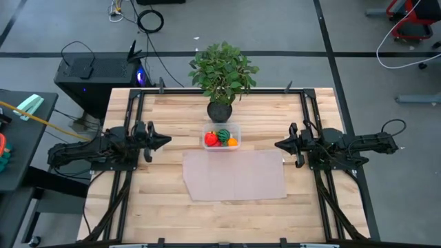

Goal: Pick and placing Produce into tupperware
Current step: Return to Home Position

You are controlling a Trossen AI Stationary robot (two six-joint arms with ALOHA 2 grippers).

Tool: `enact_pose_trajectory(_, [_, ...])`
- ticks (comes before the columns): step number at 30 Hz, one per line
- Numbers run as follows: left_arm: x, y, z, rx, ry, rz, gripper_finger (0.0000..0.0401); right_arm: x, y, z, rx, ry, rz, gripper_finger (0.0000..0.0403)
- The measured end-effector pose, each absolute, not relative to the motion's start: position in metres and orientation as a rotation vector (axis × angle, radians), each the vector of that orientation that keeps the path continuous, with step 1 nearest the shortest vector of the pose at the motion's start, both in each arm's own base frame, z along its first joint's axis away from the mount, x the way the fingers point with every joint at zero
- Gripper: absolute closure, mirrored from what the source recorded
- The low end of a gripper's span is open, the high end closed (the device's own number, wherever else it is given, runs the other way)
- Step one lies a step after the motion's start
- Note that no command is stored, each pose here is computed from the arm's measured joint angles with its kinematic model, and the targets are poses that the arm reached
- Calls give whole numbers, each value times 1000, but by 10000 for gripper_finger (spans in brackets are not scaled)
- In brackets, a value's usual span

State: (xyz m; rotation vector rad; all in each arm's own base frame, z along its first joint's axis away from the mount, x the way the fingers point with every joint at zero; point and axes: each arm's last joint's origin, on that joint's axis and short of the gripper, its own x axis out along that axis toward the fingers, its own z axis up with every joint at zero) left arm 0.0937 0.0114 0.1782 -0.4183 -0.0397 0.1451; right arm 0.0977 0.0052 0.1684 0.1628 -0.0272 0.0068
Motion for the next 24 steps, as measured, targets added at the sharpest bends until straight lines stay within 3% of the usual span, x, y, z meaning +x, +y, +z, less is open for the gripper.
enact_pose_trajectory(7, [94,11,178,-114,-17,148,380,98,5,168,163,-27,7,387])
enact_pose_trajectory(24, [94,11,178,-92,-16,148,371,98,5,169,164,-28,6,386])
